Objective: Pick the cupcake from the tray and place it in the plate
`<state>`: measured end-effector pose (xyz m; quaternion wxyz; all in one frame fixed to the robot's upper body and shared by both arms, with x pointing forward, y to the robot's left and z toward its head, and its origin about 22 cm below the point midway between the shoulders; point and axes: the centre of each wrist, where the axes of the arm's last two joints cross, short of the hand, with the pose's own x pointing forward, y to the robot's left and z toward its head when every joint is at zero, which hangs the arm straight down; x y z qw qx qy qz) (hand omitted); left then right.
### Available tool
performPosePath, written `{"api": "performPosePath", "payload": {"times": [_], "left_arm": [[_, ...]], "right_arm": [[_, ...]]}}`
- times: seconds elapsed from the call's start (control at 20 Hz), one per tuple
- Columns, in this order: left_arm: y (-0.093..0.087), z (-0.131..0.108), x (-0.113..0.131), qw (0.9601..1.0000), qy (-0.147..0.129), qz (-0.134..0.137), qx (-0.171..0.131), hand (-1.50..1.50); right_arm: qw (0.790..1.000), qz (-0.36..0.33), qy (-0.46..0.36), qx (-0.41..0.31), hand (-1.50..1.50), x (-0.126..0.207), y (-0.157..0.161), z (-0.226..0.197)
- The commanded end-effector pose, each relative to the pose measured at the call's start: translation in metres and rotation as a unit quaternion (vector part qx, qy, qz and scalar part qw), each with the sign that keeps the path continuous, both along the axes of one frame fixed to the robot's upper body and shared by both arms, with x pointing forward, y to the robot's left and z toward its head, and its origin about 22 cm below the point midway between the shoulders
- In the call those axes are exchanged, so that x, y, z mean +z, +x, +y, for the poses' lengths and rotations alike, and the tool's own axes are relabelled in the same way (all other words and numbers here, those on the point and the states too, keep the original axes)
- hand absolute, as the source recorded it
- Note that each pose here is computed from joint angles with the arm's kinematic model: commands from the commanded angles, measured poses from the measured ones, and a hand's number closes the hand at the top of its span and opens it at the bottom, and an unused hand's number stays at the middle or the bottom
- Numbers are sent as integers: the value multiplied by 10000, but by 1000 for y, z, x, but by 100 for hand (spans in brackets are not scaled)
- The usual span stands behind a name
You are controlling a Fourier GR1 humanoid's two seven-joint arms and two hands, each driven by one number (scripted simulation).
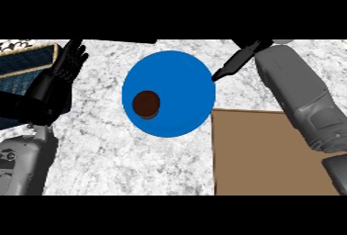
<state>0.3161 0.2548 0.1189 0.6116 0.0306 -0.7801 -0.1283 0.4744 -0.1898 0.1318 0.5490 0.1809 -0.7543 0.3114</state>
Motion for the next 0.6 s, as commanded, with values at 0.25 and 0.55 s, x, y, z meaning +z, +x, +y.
{"api": "performPosePath", "payload": {"times": [0.25, 0.55], "left_arm": [[-1, -12, 3, 9999, 3, -32, -108, 0], [5, -3, 6, 9999, 4, -71, -94, 0]], "right_arm": [[9999, -165, -27, -39, -150, 17, -1, -67], [9980, -501, -247, -293, -150, 11, -6, -89]]}}
